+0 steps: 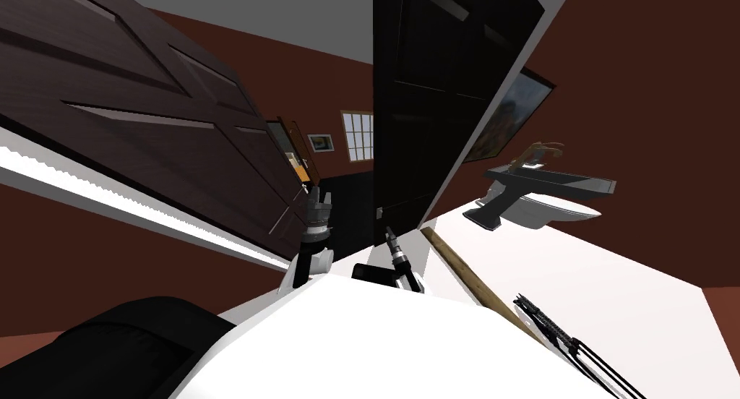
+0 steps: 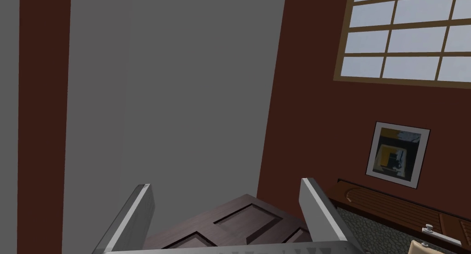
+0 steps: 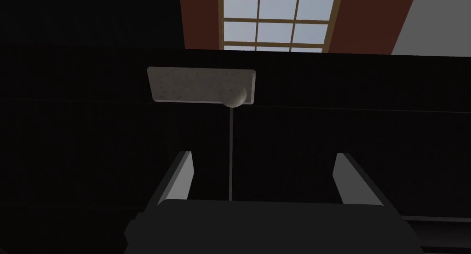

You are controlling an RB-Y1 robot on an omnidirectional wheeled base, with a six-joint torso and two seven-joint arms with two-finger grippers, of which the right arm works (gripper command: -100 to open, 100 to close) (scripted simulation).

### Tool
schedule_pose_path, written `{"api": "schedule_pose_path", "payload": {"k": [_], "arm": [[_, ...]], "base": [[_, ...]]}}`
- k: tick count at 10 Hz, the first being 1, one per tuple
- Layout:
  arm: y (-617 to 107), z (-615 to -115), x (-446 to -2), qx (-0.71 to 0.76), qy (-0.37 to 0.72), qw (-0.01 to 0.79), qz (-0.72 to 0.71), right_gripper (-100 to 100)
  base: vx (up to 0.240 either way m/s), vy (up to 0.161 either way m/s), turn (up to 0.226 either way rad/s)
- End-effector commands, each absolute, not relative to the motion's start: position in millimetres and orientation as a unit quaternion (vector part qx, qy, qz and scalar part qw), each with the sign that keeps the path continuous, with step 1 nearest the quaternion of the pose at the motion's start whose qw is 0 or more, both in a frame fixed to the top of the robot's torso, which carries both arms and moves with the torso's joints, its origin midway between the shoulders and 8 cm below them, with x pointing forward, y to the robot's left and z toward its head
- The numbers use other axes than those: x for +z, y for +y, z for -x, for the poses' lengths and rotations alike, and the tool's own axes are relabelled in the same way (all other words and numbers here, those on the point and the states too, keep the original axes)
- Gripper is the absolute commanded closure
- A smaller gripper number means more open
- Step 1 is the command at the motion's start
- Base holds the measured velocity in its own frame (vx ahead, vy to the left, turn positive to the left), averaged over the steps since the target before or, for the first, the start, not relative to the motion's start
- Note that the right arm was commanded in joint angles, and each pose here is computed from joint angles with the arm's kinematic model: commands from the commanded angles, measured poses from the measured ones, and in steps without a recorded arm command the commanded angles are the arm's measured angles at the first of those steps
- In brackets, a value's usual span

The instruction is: Push the door open

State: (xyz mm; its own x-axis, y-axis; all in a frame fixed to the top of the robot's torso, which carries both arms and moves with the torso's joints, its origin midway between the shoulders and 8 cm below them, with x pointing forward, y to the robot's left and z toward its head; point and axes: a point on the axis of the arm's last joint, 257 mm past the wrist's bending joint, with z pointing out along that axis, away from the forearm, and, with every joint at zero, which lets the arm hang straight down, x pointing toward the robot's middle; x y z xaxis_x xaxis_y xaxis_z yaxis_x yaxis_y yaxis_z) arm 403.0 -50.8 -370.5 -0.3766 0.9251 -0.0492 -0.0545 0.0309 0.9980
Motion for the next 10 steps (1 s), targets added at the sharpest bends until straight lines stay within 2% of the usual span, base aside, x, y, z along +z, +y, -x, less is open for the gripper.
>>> {"api": "schedule_pose_path", "payload": {"k": [1,7,10], "arm": [[-44,-400,-376,0.589,0.588,0.410,-0.373,-100],[-14,-389,-391,0.596,0.597,0.382,-0.378,-100],[-42,-392,-403,0.579,0.613,0.392,-0.369,-100]], "base": [[0.084,-0.092,0.064],[0.105,-0.128,0.073],[0.153,0.062,0.025]]}}
